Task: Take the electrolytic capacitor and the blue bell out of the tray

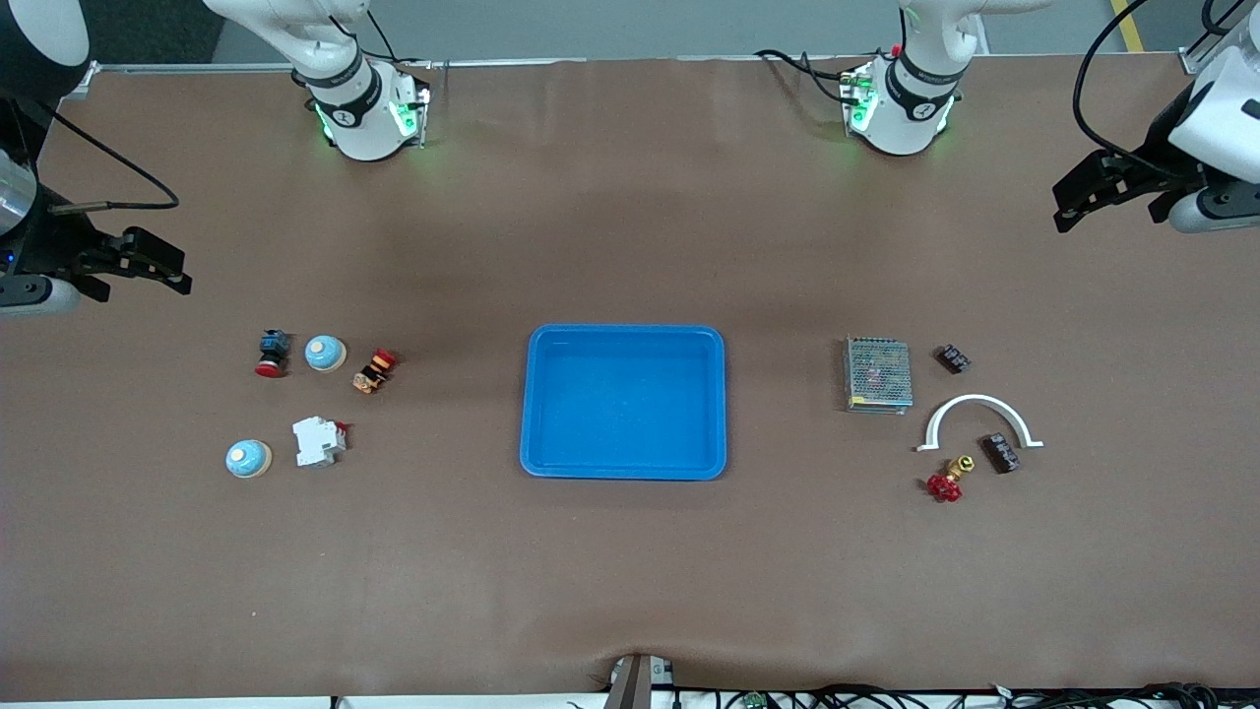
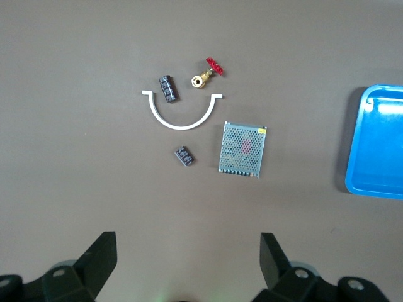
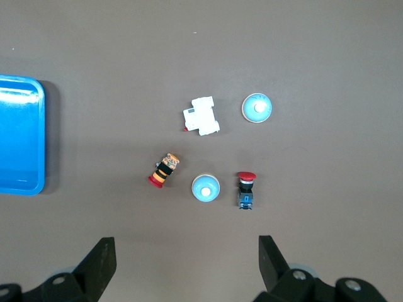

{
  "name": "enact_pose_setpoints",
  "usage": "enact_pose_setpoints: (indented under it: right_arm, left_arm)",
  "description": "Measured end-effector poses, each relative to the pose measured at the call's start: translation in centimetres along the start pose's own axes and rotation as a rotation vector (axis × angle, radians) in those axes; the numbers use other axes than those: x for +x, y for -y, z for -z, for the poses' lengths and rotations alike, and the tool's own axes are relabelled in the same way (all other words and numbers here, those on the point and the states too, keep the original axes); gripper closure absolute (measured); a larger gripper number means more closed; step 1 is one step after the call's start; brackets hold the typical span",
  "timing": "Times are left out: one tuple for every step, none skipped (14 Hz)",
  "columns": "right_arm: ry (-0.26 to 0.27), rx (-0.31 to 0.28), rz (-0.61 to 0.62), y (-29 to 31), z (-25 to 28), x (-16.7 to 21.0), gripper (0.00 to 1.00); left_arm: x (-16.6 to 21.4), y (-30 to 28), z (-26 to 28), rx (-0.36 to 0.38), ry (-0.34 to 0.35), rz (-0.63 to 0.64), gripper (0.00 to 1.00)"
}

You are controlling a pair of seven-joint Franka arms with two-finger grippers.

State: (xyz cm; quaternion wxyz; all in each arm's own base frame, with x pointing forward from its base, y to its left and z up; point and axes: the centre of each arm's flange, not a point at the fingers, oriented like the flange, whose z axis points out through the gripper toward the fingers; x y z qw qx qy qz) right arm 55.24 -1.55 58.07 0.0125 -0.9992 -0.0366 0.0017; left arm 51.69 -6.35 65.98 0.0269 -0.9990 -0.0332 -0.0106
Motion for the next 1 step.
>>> enact_pose_setpoints:
  right_arm:
    - [0.0,0.0,0.0,0.0,0.0,0.0,0.0]
  left_arm:
    - [-0.01,0.0,0.13,0.0,-0.002,0.0,0.0]
